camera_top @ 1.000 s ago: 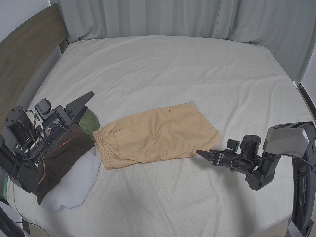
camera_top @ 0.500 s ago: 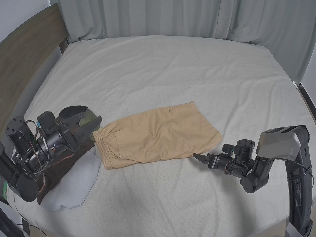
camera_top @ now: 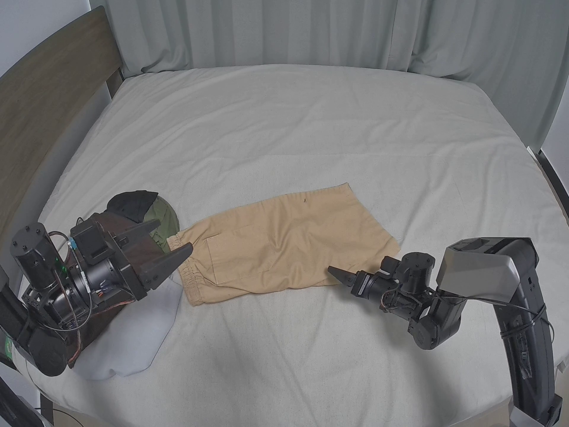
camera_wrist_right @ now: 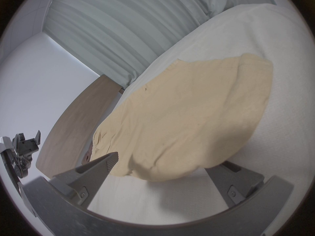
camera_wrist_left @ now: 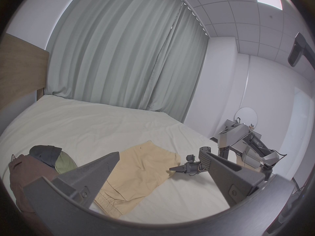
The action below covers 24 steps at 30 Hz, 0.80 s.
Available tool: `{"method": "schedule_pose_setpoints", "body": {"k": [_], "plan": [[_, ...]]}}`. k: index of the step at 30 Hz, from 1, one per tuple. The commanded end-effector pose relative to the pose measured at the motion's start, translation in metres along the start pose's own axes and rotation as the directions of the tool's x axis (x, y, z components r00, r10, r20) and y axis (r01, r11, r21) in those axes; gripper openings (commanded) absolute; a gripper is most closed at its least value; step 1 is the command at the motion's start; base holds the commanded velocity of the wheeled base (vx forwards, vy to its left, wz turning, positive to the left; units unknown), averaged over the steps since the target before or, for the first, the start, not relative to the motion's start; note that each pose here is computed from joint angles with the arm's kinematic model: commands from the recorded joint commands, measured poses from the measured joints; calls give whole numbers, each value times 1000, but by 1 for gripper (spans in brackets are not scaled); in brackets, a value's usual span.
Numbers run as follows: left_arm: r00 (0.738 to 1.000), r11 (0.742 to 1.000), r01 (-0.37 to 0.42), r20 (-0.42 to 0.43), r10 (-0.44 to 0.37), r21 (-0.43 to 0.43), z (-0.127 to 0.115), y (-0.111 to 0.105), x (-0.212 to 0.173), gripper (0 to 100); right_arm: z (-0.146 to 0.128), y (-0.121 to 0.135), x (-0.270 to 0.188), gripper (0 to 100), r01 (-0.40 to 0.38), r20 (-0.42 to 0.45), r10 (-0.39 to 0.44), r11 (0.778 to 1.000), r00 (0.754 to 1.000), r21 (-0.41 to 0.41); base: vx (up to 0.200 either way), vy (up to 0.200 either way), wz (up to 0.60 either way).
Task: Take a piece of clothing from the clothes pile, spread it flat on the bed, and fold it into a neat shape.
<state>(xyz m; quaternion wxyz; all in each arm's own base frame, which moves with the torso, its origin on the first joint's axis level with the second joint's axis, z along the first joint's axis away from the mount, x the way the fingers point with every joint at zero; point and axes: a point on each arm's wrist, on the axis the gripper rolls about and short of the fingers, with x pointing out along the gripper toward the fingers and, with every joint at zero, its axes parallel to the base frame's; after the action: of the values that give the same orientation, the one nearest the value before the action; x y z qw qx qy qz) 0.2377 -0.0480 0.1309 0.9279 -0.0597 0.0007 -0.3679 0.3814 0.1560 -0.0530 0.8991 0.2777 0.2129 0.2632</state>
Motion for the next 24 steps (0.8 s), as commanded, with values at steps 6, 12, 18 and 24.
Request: {"method": "schedule_pose_setpoints", "body": {"k": [6, 12, 18, 24], "plan": [[1000, 1000, 0, 0, 0, -9, 0, 0, 0, 100, -7, -3, 20, 100, 7, 41, -8, 1000, 999, 28, 0, 0, 0], [1000, 1000, 0, 1, 0, -17, 0, 2, 2, 100, -4, 0, 21, 100, -2, 46, -1, 999, 999, 45, 0, 0, 0], [1000, 1000, -8, 1, 8, -18, 0, 2, 3, 100, -3, 1, 21, 100, -5, 51, 3, 999, 999, 43, 0, 0, 0], [1000, 1000, -10, 0, 10, -13, -1, 2, 2, 100, -5, 0, 21, 100, -4, 50, 2, 999, 999, 44, 0, 0, 0]]}}
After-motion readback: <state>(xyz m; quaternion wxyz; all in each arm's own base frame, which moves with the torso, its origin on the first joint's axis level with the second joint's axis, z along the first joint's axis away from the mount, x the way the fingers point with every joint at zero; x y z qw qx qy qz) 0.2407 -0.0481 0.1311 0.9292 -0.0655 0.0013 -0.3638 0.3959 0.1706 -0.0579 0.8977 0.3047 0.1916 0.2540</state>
